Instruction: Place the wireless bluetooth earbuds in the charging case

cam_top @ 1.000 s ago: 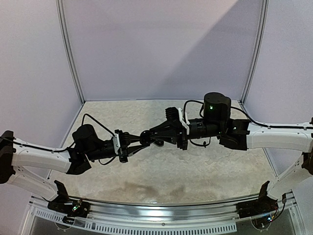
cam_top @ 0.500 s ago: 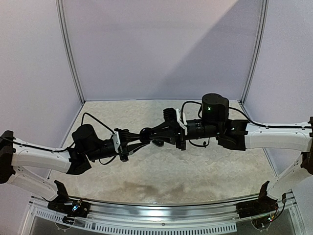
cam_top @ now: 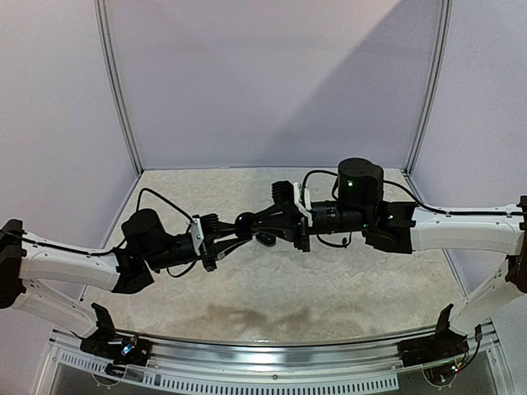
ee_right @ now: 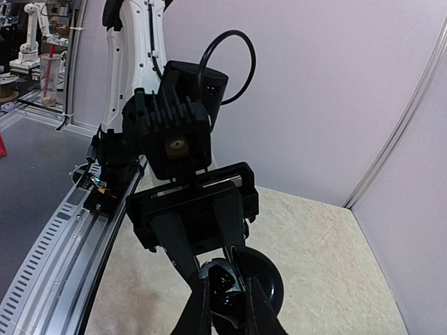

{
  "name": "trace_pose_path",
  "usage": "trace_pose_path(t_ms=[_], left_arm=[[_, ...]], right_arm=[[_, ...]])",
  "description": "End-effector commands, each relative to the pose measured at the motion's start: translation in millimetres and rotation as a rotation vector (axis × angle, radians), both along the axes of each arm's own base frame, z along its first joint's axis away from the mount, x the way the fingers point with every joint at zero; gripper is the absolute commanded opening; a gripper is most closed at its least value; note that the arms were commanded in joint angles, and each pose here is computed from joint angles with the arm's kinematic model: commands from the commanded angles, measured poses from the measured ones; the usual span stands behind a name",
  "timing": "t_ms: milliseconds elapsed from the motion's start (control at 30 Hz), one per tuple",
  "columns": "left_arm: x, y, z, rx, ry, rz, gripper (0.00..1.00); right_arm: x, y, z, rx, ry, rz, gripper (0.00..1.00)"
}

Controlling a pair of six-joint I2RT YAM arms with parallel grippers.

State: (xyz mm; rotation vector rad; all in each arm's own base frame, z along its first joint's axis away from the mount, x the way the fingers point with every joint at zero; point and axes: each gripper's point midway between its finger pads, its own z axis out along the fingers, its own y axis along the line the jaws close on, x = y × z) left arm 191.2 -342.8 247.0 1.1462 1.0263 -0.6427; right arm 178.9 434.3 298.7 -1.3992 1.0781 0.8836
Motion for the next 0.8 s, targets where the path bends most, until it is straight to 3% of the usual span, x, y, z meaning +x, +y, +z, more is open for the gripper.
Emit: trace_pose_path(t_ms=[0,300,767], left_arm=[[-2,-3,26,-0.073,-0.014,0.006,0.0],[1,-2,32,-0.095,-0.009,0.024,0.0],[-2,-3,31,-0.098,-0.003,0.007,0.0]], right_arm=[[13,4,-20,-0.064,0.047,-0.066,0.07],[23,7,-25,-0.088,0.068,-0.112,0.16],[37,6,-22,-0.07,0.081,-0.178,0.11]])
